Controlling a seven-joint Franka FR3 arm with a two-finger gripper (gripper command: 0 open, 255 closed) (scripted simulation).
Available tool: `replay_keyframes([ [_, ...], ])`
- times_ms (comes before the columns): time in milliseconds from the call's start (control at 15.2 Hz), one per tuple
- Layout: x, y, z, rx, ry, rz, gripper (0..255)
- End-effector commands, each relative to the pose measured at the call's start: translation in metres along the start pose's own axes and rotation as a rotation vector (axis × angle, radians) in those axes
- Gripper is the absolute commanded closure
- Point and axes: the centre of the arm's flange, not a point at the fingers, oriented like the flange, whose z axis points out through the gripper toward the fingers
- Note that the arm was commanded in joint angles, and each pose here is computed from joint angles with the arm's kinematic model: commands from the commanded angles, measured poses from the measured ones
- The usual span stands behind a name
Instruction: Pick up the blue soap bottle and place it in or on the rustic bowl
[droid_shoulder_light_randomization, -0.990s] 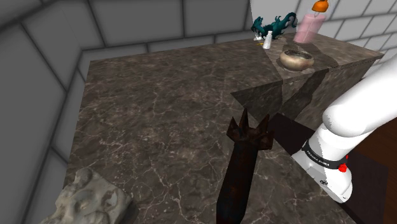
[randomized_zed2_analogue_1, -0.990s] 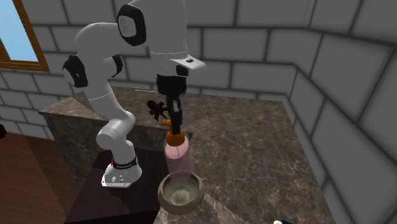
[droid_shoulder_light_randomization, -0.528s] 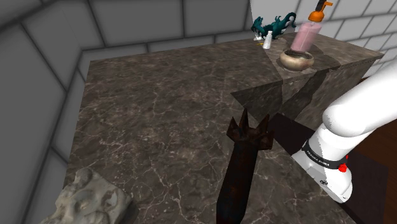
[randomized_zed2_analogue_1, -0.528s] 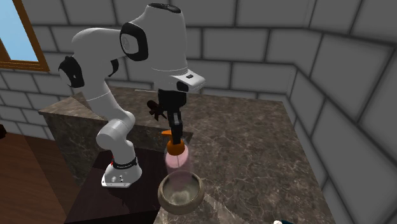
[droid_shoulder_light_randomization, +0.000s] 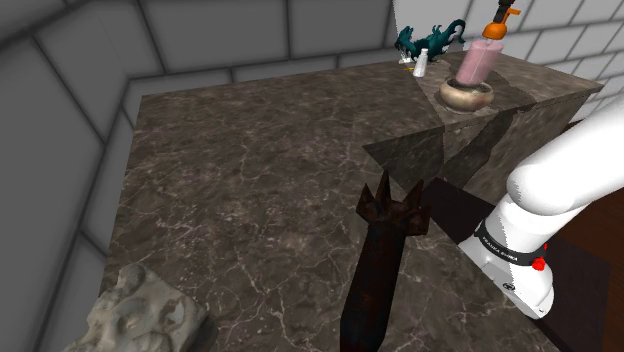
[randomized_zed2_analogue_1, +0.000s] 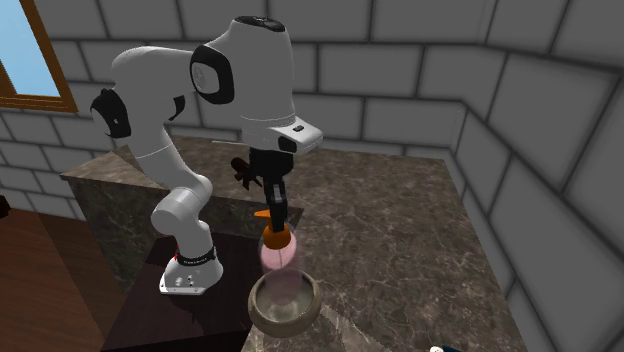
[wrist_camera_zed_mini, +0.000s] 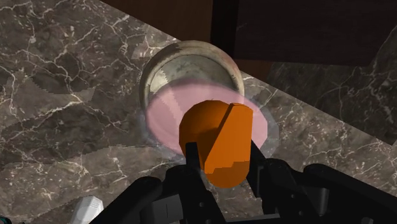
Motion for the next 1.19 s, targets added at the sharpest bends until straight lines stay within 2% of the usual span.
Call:
replay_keyframes([
  [0,0.000,0.000,0.000,0.000,0.000,0.000,255],
  [66,0.000,0.000,0.000,0.000,0.000,0.000,0],
  [396,0.000,0.000,0.000,0.000,0.000,0.000,0],
  [660,0.000,0.000,-0.050,0.000,0.000,0.000,0],
  [1122,0.000,0.000,-0.050,0.000,0.000,0.000,0],
])
